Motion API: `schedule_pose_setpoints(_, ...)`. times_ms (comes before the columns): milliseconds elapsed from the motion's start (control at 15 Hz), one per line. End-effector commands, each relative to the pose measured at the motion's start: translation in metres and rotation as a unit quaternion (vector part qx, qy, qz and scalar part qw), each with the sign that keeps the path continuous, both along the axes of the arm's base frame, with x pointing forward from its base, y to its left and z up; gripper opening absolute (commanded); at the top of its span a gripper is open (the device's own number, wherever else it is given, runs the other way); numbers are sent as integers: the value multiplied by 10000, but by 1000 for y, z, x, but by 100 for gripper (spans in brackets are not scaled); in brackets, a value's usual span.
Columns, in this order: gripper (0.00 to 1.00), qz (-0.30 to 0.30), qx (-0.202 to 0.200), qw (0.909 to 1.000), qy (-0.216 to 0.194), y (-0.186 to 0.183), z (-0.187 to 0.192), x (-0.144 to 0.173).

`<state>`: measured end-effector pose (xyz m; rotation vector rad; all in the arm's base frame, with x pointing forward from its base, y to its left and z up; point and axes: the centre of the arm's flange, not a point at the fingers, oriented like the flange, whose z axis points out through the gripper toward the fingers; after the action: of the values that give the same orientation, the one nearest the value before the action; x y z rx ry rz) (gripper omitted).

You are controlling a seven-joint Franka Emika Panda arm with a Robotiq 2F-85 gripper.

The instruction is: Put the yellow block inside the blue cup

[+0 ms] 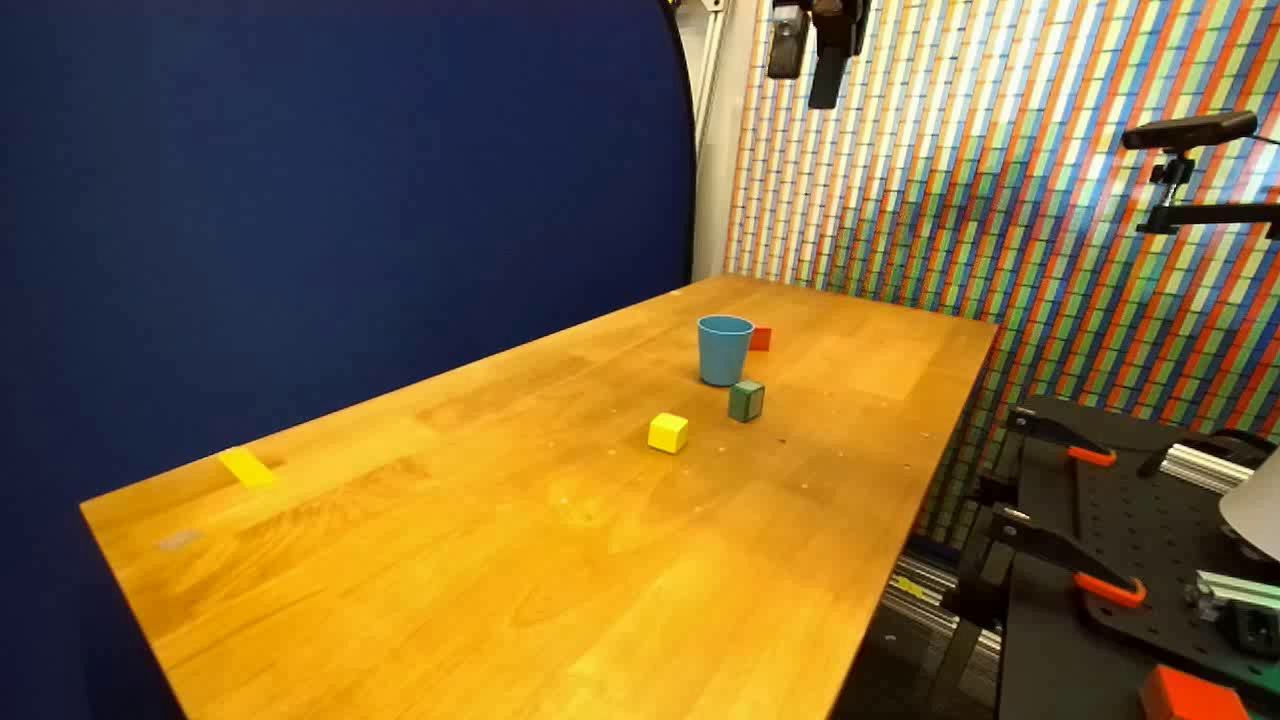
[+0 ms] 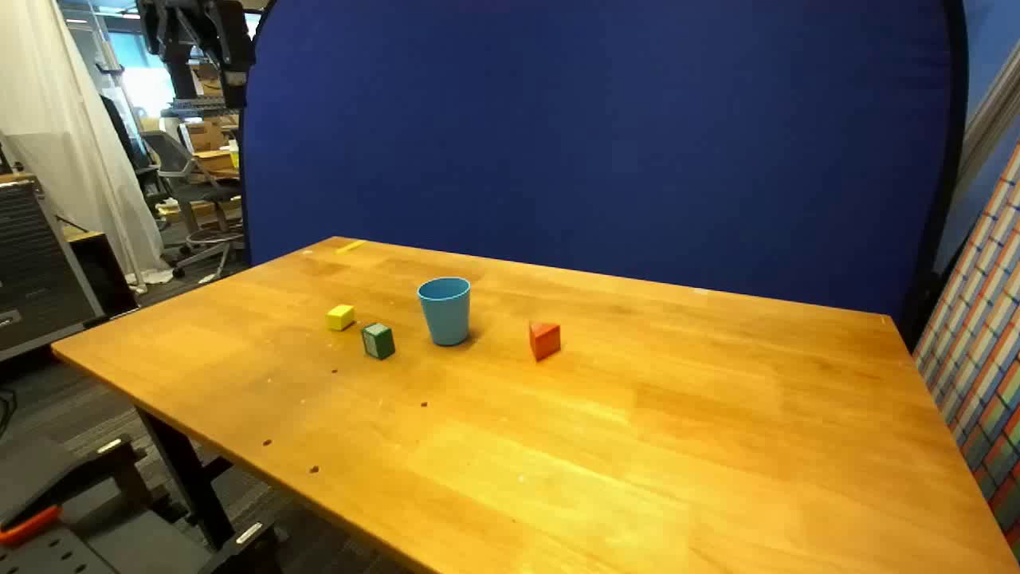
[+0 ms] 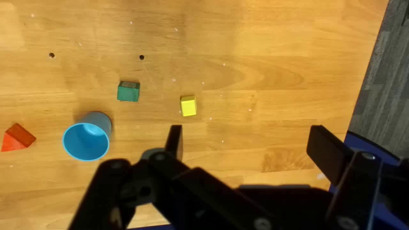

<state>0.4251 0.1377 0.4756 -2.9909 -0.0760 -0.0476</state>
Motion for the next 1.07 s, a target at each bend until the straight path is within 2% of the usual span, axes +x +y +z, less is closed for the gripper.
schedule_pose_setpoints(0, 100, 1, 5, 10000, -19, 0, 2, 1)
schedule_pose_setpoints(467, 100, 3, 18, 10000, -70, 1, 7, 2)
schedule_pose_setpoints(533, 100, -19, 58, 10000, -39, 1, 1, 15)
schedule_pose_setpoints(733, 100, -70, -74, 9996, 258, 19, -43, 71)
schedule_pose_setpoints(1000, 100, 18, -309, 9966, 763, 45, -121, 110)
